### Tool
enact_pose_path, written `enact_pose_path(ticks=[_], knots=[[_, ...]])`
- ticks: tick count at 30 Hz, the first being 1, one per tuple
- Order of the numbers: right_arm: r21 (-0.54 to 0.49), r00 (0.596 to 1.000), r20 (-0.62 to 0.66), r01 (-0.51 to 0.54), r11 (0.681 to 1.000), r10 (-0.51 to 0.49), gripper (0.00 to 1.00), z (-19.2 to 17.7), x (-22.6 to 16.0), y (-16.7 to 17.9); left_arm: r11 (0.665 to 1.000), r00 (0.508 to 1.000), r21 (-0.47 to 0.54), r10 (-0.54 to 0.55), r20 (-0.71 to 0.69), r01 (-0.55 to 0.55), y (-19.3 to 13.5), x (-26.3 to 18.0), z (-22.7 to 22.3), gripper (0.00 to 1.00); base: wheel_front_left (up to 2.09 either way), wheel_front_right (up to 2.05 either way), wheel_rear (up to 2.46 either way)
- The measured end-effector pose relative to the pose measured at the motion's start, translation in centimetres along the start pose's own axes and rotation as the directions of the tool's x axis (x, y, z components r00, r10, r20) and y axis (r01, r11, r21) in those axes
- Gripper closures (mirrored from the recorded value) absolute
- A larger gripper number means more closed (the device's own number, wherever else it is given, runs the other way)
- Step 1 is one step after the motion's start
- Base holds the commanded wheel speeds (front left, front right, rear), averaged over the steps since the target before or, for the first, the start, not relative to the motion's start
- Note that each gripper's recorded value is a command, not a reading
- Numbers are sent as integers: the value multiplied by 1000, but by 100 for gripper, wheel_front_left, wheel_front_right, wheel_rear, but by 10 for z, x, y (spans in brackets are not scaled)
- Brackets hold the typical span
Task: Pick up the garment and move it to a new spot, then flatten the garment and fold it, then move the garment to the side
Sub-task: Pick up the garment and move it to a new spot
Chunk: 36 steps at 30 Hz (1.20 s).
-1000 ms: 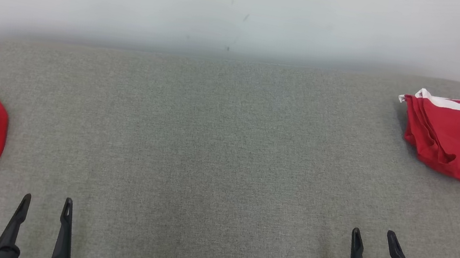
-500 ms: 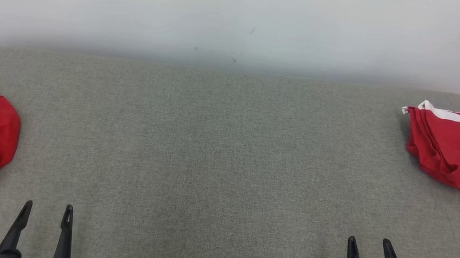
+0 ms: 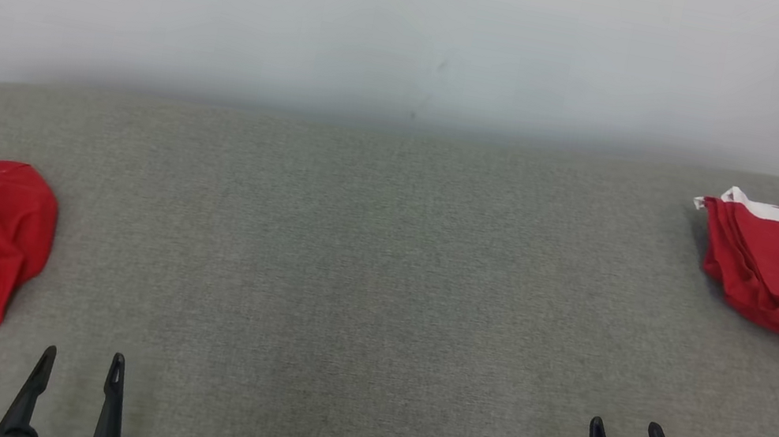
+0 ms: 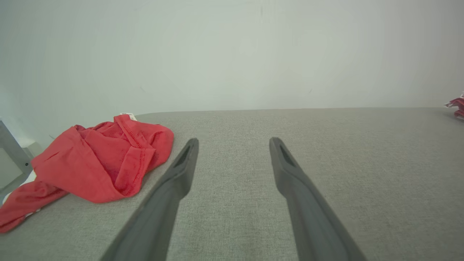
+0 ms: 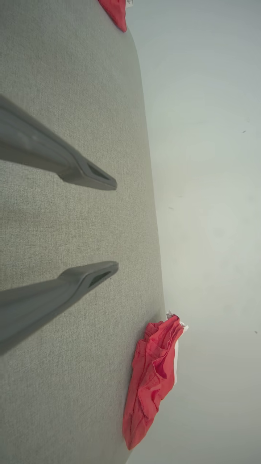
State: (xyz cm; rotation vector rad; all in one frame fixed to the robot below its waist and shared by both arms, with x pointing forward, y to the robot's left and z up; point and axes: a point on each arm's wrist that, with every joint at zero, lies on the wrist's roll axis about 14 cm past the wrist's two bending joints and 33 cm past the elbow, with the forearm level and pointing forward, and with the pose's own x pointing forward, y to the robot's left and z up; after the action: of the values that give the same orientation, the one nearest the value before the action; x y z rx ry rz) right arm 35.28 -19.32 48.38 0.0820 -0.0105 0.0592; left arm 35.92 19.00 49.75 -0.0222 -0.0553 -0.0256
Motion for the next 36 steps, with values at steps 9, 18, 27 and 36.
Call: enact_pose_path(ticks=[9,18,27,36], knots=[[18,996,-16,-90,996,91,0,-7,14,31,995,995,19,103,1,-103,33,-22,2,0,0,0,0],[25,974,-35,-223,974,224,0,-14,34,76,963,964,30,267,-5,-267,78,-60,2,0,0,0,0],[26,930,-53,-364,931,365,0,-21,52,124,906,906,38,423,-4,-422,115,-106,4,0,0,0,0],[32,867,-69,-493,869,494,0,-28,60,173,831,832,37,555,-14,-554,142,-152,4,0,0,0,0]])
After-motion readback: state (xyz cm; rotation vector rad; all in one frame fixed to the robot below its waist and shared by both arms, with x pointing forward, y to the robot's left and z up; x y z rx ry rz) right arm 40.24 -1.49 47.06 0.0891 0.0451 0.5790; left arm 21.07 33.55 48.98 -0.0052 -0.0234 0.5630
